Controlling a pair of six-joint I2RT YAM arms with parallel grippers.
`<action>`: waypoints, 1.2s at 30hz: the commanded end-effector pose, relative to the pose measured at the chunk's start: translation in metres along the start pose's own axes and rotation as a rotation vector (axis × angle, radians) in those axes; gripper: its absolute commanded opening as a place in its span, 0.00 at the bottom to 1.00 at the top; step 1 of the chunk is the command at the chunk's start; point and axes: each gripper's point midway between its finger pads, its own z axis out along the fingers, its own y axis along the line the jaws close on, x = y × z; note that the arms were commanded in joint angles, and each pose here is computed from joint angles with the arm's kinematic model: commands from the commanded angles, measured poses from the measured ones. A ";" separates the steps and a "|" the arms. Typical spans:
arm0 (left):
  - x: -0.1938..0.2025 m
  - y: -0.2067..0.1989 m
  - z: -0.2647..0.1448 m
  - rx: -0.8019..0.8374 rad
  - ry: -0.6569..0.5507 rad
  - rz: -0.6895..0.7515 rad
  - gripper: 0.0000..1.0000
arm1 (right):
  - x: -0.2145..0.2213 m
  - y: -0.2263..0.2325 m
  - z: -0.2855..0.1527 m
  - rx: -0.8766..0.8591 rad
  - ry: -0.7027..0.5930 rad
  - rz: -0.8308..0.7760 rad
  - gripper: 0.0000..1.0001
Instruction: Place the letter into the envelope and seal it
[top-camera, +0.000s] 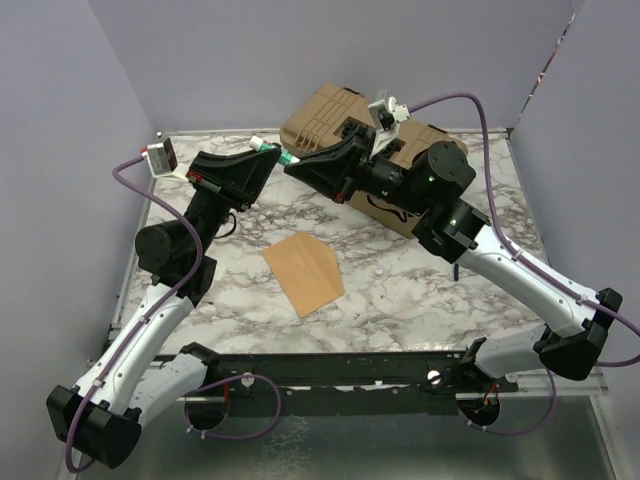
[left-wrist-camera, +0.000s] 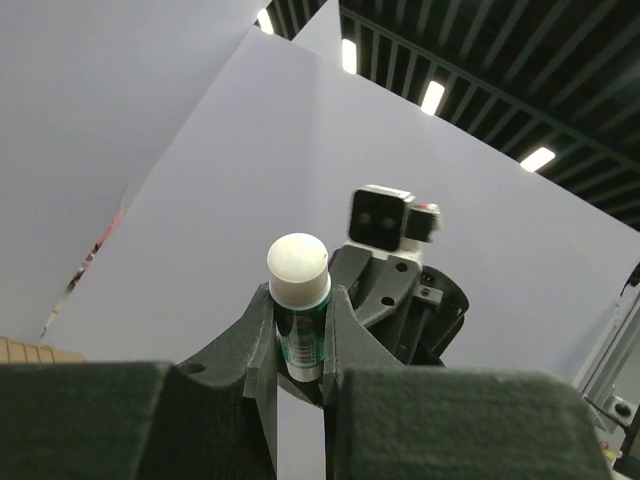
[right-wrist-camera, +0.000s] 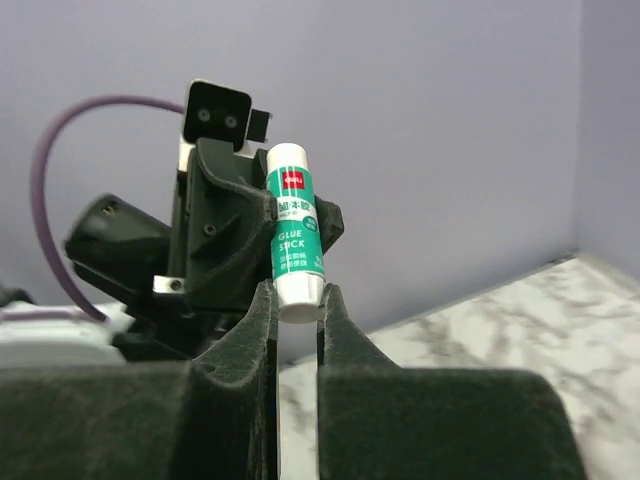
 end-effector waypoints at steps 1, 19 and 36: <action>-0.004 -0.015 -0.005 0.112 -0.015 0.240 0.00 | -0.042 0.023 -0.006 -0.049 -0.158 0.429 0.00; -0.001 -0.079 -0.008 0.429 0.014 0.406 0.00 | -0.045 0.026 -0.020 -0.324 -0.380 1.201 0.00; -0.006 -0.027 0.003 0.091 0.008 -0.057 0.00 | -0.018 0.011 -0.035 -0.033 -0.118 -0.115 0.87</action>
